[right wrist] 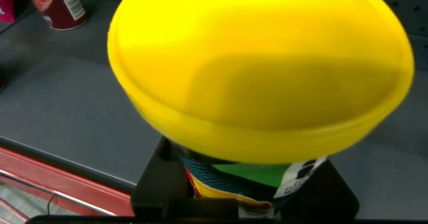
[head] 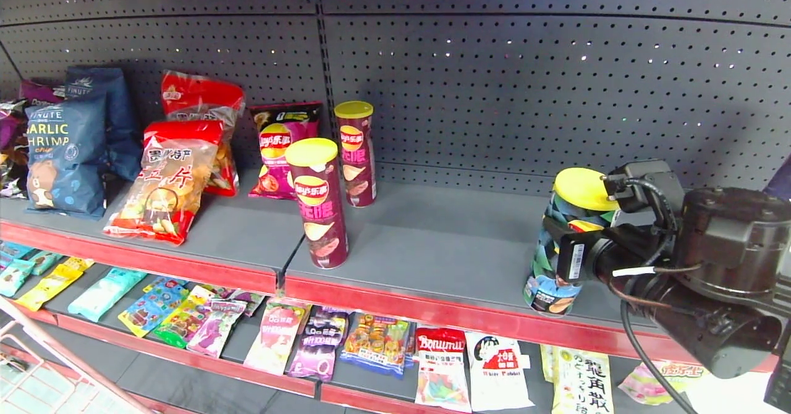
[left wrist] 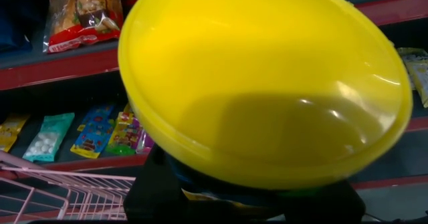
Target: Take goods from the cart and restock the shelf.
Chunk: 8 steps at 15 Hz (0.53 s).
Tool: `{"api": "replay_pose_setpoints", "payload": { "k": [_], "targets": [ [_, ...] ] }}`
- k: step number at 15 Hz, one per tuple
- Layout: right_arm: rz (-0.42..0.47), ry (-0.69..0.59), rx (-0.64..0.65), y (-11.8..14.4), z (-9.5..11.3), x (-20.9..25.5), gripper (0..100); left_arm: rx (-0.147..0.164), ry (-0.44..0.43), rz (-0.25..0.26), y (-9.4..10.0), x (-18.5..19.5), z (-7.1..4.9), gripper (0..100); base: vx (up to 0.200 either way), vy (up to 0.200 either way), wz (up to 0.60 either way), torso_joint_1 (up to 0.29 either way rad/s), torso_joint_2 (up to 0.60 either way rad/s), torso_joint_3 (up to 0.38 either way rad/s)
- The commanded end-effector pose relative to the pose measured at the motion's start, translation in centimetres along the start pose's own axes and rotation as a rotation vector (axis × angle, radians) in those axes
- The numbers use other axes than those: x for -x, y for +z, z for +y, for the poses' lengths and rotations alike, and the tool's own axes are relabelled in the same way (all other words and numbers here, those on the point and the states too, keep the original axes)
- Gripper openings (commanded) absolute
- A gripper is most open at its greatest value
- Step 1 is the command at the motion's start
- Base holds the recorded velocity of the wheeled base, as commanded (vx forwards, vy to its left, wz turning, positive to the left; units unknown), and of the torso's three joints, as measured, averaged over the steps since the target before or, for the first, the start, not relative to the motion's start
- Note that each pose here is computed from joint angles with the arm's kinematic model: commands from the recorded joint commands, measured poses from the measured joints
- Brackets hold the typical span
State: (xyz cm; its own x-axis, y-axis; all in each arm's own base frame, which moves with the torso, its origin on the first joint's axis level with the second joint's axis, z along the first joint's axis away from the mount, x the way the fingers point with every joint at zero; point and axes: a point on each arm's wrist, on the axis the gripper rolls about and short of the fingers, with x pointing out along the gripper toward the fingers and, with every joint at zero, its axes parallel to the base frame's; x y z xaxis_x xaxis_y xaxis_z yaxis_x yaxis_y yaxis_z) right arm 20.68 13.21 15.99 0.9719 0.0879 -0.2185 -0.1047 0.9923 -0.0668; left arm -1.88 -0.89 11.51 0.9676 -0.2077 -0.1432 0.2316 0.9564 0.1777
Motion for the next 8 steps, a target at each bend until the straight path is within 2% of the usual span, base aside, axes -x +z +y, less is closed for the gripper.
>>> {"api": "replay_pose_setpoints", "payload": {
  "k": [1, 8],
  "targets": [
    [0.012, 0.001, 0.008, -0.24, 0.02, -0.04, 0, 0.0, 0.0, -0.001, 0.01, 0.0, 0.0, 0, 0.0, 0.0, 0.0, 0.0, 0.0, 0.0],
    [0.008, 0.003, 0.008, -0.11, 0.08, -0.05, 0, 0.001, -0.001, 0.001, -0.03, -0.01, -0.01, 0, 0.0, 0.0, 0.0, 0.0, 0.0, 0.0]
  ]
}}
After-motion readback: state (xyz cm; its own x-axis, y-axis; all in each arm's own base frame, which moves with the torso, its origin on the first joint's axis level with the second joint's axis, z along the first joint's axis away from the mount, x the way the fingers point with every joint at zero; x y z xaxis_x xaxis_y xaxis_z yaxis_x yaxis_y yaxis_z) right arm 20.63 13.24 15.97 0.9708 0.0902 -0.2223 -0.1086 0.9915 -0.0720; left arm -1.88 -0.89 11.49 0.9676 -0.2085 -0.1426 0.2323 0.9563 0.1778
